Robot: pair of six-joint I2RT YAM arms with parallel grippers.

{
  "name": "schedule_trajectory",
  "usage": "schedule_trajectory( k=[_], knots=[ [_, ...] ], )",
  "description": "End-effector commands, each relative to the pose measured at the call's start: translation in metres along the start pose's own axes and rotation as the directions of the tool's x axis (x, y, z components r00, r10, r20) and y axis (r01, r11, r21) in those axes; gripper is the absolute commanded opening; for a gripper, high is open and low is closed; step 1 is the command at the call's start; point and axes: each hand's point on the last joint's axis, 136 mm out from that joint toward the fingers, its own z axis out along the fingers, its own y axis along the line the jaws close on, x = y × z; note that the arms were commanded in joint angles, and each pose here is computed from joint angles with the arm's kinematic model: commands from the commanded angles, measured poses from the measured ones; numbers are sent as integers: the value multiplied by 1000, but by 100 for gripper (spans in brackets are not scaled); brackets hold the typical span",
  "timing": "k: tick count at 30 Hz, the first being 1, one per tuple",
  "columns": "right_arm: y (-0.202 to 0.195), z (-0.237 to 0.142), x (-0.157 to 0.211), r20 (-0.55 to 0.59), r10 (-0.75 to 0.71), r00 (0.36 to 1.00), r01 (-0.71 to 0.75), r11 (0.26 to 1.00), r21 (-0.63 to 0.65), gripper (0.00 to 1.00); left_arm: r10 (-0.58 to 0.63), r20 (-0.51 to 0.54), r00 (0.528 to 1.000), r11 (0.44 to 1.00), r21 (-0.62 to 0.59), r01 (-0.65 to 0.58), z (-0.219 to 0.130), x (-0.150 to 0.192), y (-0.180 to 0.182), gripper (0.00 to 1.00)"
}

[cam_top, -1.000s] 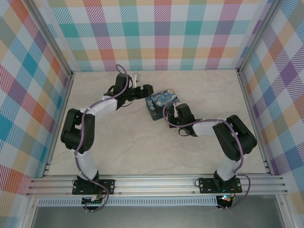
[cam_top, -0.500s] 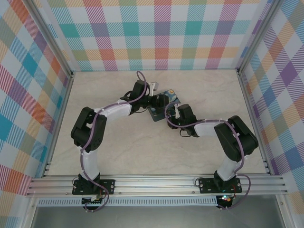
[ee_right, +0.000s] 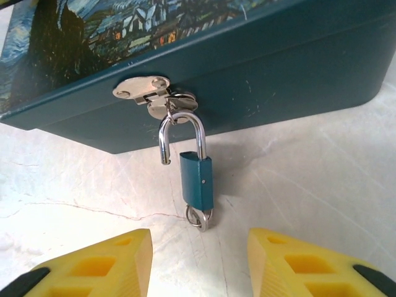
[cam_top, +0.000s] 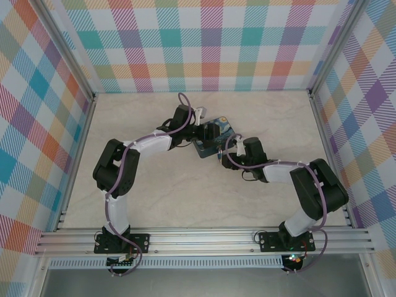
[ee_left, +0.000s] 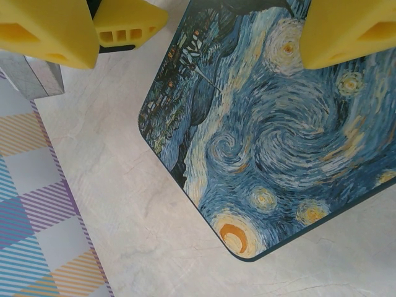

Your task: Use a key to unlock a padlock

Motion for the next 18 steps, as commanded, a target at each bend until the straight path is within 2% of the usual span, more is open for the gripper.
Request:
schedule_trajectory(
  k=[1, 9, 18],
  knots=[
    [14, 3, -5, -3, 49, 999, -49, 992, -115, 44, -24, -10, 1000, 999, -25, 24, 5, 6, 13, 84],
    [8, 15, -4, -46, 162, 986, -168, 968, -188, 39, -26, -10, 1000, 999, -18, 26, 7, 5, 11, 84],
    [3, 27, -2, -59, 207, 977, -215, 955, -204, 37, -33, -17, 999, 999, -22, 32, 8, 8, 14, 84]
  ],
)
